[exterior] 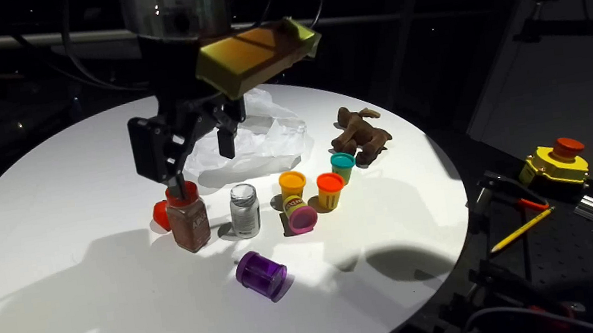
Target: Place the container, strawberry toy and moose toy inside the white plastic bag
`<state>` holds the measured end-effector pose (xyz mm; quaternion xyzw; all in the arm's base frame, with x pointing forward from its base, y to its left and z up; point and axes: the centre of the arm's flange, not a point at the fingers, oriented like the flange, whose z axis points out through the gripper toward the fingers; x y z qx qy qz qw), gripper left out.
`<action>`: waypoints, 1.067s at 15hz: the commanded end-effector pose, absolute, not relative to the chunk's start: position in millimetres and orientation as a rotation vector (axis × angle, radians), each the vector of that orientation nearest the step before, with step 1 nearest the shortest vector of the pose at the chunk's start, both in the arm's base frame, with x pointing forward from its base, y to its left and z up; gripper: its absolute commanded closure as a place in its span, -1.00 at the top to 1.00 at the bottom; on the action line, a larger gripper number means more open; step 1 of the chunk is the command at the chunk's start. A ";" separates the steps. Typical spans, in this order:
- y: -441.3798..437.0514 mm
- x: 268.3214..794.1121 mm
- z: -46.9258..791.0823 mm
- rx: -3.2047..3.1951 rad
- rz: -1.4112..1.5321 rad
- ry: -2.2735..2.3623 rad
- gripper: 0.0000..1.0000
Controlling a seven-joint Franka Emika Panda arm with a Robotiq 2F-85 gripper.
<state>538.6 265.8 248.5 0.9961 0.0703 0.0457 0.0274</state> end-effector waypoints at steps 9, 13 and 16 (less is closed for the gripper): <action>287.7 584.3 197.3 3.015 0.283 0.150 1.00; 291.4 585.7 196.2 3.002 0.283 0.148 0.43; 291.2 587.2 195.7 2.986 0.284 0.147 -0.06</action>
